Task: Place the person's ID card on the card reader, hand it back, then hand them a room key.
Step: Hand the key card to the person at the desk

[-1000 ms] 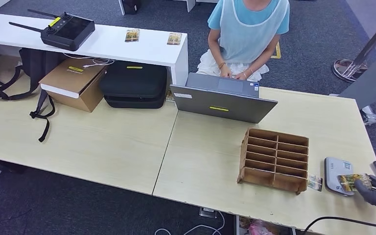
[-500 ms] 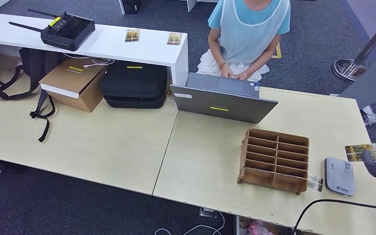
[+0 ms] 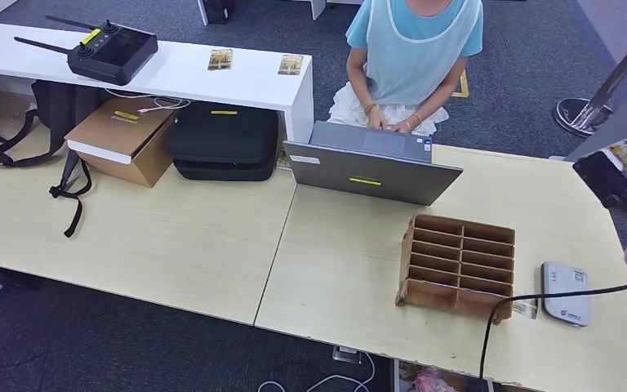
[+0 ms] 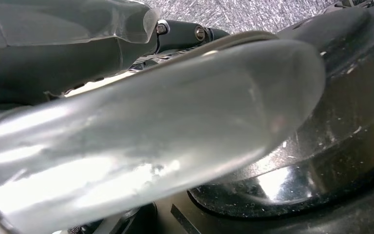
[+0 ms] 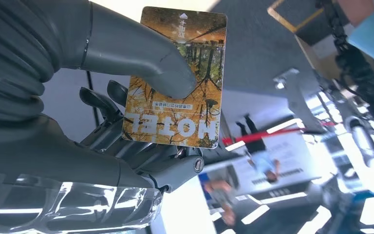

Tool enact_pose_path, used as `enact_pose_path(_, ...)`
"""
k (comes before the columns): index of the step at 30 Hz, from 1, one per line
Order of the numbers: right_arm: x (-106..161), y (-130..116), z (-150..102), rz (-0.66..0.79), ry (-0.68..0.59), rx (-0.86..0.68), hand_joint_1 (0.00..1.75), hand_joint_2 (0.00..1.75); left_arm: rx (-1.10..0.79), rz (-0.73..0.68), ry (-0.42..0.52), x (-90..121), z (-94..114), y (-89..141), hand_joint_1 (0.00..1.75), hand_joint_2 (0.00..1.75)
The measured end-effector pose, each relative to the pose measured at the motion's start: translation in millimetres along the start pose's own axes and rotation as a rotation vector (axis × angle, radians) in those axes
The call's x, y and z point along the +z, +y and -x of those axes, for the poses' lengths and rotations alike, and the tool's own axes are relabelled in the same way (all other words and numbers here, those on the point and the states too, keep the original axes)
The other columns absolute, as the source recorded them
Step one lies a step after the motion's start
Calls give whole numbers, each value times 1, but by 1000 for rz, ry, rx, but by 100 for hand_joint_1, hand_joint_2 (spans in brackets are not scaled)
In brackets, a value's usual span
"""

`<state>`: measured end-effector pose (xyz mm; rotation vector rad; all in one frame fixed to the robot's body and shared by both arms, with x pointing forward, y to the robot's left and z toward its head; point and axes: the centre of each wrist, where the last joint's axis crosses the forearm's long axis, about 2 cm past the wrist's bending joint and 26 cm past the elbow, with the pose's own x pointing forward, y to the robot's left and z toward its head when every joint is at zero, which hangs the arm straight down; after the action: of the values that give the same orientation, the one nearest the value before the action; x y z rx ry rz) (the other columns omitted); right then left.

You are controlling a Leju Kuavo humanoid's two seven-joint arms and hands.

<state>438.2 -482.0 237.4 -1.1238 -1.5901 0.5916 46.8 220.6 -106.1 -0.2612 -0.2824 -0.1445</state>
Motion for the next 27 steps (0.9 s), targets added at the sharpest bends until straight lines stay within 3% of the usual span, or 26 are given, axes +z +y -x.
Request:
enact_pose_path(7,-37,13,-85,5,-124,110,175,175,1,4,0,0,0,0,0,0)
enact_pose_path(15,-58,26,-169,-61,-207,130,175,175,-2,9,2,0,0,1,0,0)
enact_pose_path(21,-63,31,-206,-93,-234,150,175,175,-9,21,2,0,-1,4,0,0)
enact_pose_path(27,-65,31,-216,-93,-238,180,175,175,-27,35,4,1,-2,5,0,0)
